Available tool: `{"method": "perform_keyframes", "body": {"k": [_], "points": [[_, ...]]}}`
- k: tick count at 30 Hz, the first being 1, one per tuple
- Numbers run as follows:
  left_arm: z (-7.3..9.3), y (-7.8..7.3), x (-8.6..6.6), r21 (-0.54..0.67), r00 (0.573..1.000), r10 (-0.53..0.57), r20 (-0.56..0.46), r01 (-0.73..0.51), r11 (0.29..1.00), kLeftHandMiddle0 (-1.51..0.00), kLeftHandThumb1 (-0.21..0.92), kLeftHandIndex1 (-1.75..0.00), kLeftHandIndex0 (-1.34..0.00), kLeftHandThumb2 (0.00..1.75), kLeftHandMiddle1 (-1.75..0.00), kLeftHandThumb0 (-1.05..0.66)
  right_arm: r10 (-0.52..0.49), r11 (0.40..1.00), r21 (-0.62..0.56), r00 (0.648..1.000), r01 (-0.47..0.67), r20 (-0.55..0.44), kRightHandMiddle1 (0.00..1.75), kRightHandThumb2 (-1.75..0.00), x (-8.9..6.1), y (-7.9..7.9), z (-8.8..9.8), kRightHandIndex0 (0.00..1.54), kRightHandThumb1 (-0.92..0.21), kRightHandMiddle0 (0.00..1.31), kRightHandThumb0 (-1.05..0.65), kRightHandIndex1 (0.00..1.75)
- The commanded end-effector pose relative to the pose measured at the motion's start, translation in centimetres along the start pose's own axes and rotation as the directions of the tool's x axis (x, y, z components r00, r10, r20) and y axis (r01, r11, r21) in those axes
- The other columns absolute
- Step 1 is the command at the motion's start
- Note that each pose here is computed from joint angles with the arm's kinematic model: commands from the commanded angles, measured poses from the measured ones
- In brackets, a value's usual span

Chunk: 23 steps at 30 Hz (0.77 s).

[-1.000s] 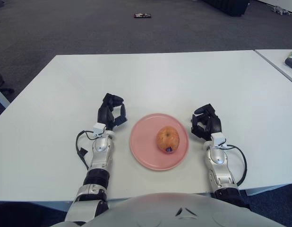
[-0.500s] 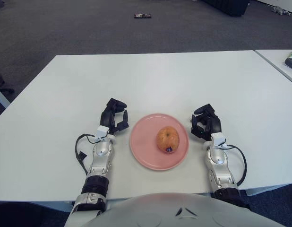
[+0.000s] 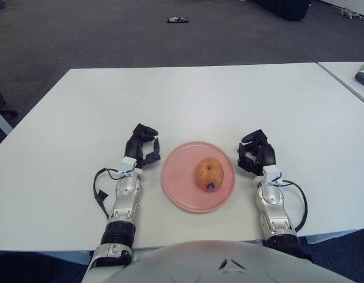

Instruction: Put the apple into the plate.

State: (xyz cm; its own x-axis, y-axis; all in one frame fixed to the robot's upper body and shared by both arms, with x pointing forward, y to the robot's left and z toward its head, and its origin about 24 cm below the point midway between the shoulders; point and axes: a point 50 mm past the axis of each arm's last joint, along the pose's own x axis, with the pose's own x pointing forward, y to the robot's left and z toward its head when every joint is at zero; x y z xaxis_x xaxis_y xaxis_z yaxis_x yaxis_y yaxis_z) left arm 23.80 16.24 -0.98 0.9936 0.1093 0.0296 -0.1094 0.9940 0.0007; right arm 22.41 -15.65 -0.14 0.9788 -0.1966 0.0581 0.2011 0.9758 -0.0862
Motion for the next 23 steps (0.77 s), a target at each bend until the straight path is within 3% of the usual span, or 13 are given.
{"method": "perform_keyframes", "body": {"k": [1, 23], "points": [[-1.69, 0.07, -1.39, -0.005, 0.996, 0.008, -0.088, -0.009, 1.000, -0.82, 0.45, -1.75, -0.51, 1.17, -1.75, -0.44, -0.001, 1.000, 0.004, 1.000, 0.001, 0.001, 1.75, -0.99, 0.08, -0.02, 0.17, 0.55, -0.58, 0.41, -0.40, 1.50], [-1.37, -0.26, -1.76, -0.006, 0.998, 0.011, -0.065, -0.012, 1.000, -0.87, 0.44, -1.75, -0.51, 1.17, -1.75, -0.44, 0.012, 1.000, -0.007, 1.000, -0.012, -0.012, 1.75, -1.00, 0.19, -0.18, 0.28, 0.55, -0.58, 0.41, -0.40, 1.49]]}}
